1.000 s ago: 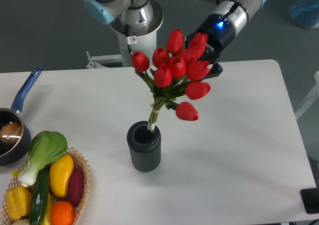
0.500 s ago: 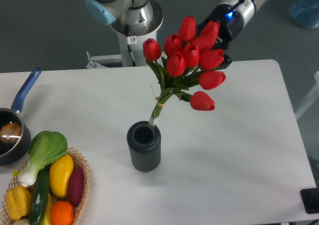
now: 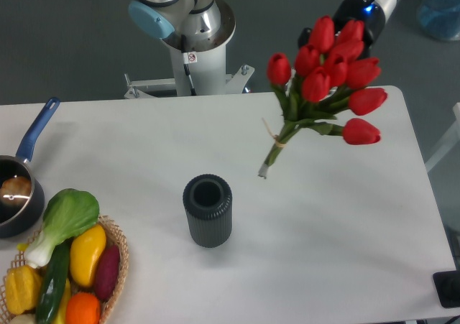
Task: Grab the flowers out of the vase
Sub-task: 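Carry the tulip bunch away from the vase and hold it raised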
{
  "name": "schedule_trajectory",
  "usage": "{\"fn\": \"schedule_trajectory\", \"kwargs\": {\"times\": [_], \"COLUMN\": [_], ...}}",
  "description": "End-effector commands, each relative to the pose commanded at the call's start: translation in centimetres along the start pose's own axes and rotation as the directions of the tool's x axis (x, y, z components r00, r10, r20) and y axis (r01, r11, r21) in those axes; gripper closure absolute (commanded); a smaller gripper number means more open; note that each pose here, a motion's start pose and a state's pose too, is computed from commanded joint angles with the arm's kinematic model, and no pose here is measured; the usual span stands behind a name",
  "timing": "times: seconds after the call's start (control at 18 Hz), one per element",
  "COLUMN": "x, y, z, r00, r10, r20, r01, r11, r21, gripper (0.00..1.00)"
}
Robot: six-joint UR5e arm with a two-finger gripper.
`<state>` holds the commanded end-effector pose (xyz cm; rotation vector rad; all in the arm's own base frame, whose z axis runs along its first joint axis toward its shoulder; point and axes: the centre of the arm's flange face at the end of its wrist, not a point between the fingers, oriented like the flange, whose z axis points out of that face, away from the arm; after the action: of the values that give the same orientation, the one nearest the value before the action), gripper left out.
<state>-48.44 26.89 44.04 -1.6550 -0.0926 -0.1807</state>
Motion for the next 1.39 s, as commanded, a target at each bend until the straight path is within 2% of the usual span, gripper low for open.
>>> {"fn": "schedule_trajectory", "kwargs": {"times": [0.17,0.28,0.44,0.61,0.83,0.89,1.0,1.11,1.22,1.28,1.39], "x": [-0.3,-0.5,-0.5,-0.6,-0.9,-1.3,-1.1,-1.0,-0.4,-0.6,-0.6], "y": [1.3,2.1,4.0,4.7,3.3,3.2,2.6,2.8,2.8,3.0,2.8], "z": [0.0,0.2,0.9,0.8,1.4,1.4,2.6,3.8,6.3,6.7,7.3], "r00": [0.998,0.995,0.978,0.973,0.95,0.944,0.929,0.917,0.902,0.895,0.887], "r10": [0.063,0.09,0.208,0.23,0.309,0.328,0.361,0.381,0.395,0.401,0.409], "r20": [0.026,0.044,0.007,0.002,-0.035,-0.045,-0.082,-0.121,-0.175,-0.195,-0.214], "r01": [-0.06,-0.077,-0.185,-0.196,-0.273,-0.289,-0.319,-0.328,-0.352,-0.362,-0.367], "r11": [0.992,0.969,0.886,0.833,0.776,0.749,0.668,0.545,0.436,0.398,0.345], "r21": [-0.111,-0.234,-0.425,-0.517,-0.569,-0.596,-0.672,-0.772,-0.828,-0.843,-0.864], "gripper": [0.94,0.94,0.94,0.96,0.95,0.95,0.95,0.94,0.94,0.94,0.93]}}
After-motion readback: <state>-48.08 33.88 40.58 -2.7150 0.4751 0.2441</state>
